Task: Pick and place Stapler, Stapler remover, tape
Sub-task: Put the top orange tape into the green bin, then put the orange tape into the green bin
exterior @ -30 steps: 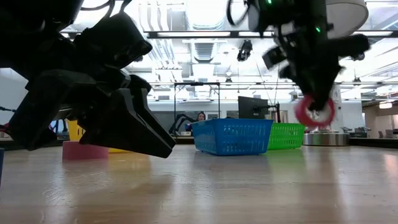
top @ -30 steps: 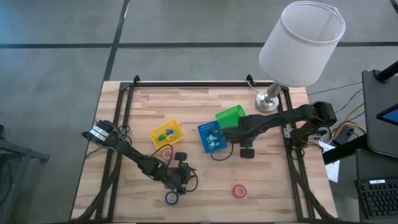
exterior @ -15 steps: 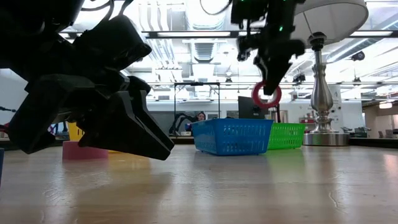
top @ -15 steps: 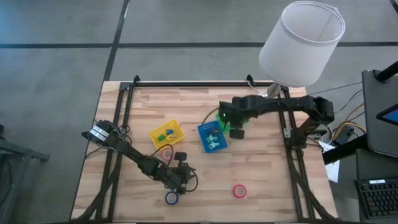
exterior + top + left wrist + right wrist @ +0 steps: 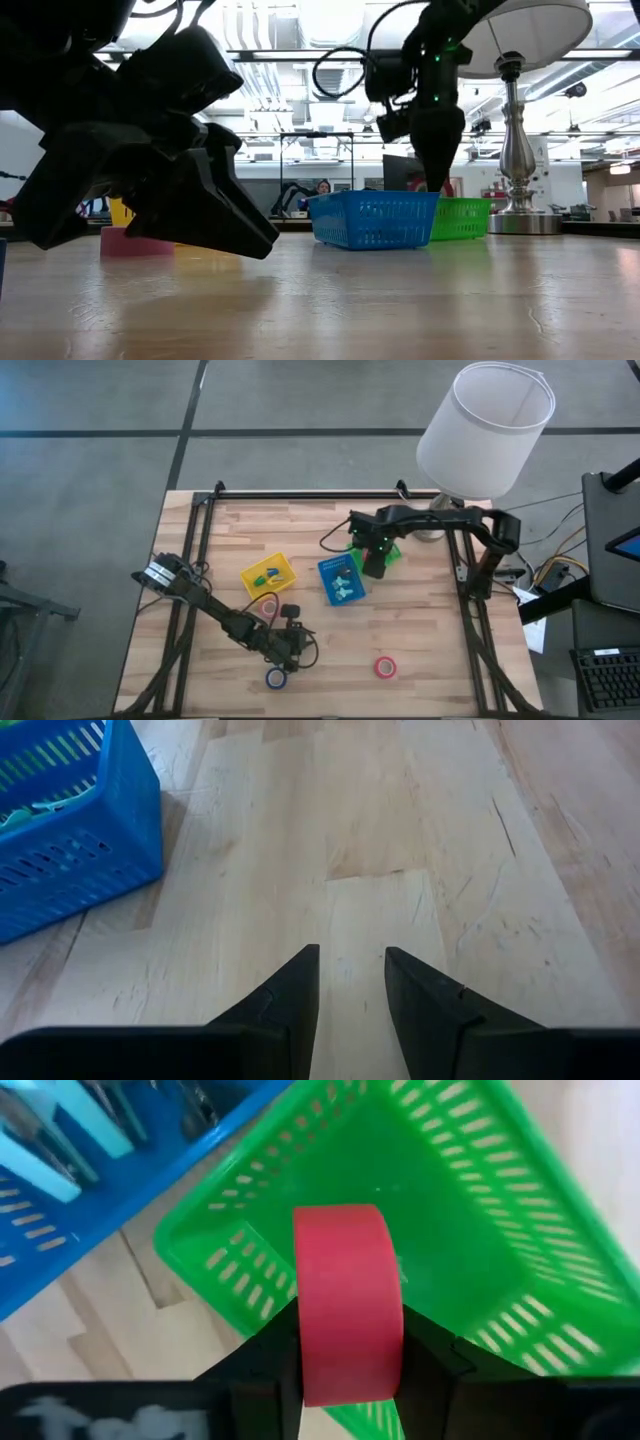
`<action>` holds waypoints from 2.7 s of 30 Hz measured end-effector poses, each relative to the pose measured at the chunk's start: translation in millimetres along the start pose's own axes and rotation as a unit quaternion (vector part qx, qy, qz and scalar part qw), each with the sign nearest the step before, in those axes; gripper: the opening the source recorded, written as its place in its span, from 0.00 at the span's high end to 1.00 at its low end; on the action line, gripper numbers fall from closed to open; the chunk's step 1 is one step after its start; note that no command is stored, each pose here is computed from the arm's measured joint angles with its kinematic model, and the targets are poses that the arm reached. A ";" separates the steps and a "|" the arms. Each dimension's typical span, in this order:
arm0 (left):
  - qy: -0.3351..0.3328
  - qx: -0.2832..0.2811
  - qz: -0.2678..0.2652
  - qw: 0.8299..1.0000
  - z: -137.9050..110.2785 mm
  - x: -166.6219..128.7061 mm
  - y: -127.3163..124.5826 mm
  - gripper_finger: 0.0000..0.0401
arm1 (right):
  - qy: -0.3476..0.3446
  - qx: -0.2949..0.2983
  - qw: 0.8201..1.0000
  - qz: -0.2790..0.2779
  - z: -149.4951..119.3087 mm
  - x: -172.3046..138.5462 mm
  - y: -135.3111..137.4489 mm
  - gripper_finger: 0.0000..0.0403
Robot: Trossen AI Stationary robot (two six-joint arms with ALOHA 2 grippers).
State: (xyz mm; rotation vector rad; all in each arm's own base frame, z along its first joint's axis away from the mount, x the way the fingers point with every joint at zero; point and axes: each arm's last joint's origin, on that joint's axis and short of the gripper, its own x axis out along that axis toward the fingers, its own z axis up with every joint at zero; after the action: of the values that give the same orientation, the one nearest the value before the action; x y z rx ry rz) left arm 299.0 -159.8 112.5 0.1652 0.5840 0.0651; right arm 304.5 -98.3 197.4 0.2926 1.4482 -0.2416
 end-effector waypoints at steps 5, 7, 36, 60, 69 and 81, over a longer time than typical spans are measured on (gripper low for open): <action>0.002 0.001 0.000 1.000 -0.5 0.0 0.1 0.70 | 0.021 -0.024 0.999 0.027 0.8 14.7 0.1 0.67; 0.002 0.001 0.000 1.000 -0.5 0.0 0.1 0.70 | 0.023 -0.029 0.999 0.018 1.6 17.4 -0.3 0.66; 0.007 -0.001 0.007 1.000 -0.7 2.3 4.5 0.70 | 0.064 -0.057 0.996 -0.012 -9.3 9.8 -4.7 0.71; 0.011 0.004 0.006 1.000 -1.2 3.1 5.8 0.70 | 0.020 -0.010 0.998 -0.061 -8.4 7.7 -21.5 0.50; 0.012 0.016 0.011 1.000 -0.5 5.2 9.7 0.70 | 0.015 -0.026 0.998 -0.054 -9.9 10.6 -18.3 0.59; 0.013 0.018 0.015 1.000 0.0 7.0 13.2 0.70 | -0.164 -0.035 0.982 0.091 23.8 4.6 -5.6 0.70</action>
State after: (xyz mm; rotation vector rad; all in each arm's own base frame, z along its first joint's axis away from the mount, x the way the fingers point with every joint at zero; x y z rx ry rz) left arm 304.6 -146.0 111.0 0.2092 0.6094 0.0864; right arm 325.3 -111.6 194.9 0.3102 1.0933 -0.0844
